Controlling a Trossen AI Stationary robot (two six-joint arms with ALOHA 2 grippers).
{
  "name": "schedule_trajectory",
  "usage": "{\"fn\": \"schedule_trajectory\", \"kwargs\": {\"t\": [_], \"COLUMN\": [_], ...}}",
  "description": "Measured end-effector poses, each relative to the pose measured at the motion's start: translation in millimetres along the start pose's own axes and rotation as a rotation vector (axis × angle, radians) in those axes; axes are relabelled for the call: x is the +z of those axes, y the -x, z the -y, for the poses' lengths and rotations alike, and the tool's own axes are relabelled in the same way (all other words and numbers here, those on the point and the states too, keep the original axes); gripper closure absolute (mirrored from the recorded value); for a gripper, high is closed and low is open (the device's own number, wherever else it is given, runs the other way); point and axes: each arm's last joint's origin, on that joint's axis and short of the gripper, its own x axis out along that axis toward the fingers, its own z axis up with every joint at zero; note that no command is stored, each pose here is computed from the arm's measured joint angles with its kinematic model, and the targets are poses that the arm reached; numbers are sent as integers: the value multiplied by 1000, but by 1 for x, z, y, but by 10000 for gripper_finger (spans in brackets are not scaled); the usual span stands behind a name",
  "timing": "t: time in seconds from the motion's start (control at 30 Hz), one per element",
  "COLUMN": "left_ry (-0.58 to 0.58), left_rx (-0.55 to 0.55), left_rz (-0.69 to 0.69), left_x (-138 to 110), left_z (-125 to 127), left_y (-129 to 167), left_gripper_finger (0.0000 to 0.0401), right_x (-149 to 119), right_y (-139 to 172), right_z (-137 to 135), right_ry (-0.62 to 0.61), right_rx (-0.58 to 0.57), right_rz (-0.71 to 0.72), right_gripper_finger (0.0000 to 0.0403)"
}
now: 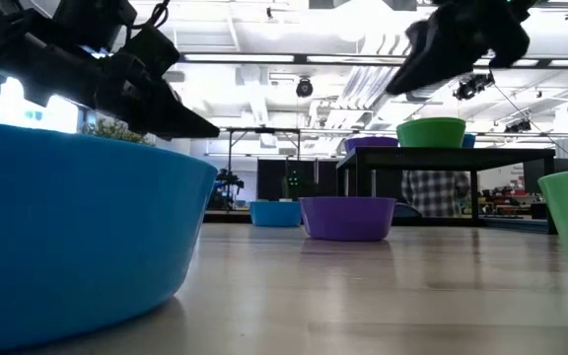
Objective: Pick & Place Mini bowls
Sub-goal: Stack the violet bowl on the other violet bowl on the shelf
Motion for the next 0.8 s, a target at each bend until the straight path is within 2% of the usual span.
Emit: {"fn": "schedule_trajectory", "kwargs": {"t": [0.23, 0.43, 0.6, 0.8], "left_ry": [-7, -9, -11, -12], "left_rx": [3, 13, 26, 26], "left_rz": [0, -16, -31, -42], "left_x": [0, -2, -3, -4], "left_z": [0, 0, -1, -1], "left_y": [0, 0, 0, 0], "left_gripper_finger": [400, 400, 400, 400], "right_x": [9, 10, -1, -13], "right_y": [-40, -71, -99, -118], "right_z": [-23, -24, -23, -24], "right_ry": [87, 90, 68, 85], "right_rx": [84, 116, 185, 201], "right_rz": [-138, -235, -324, -388], "right_gripper_finger": [262, 237, 243, 276]}}
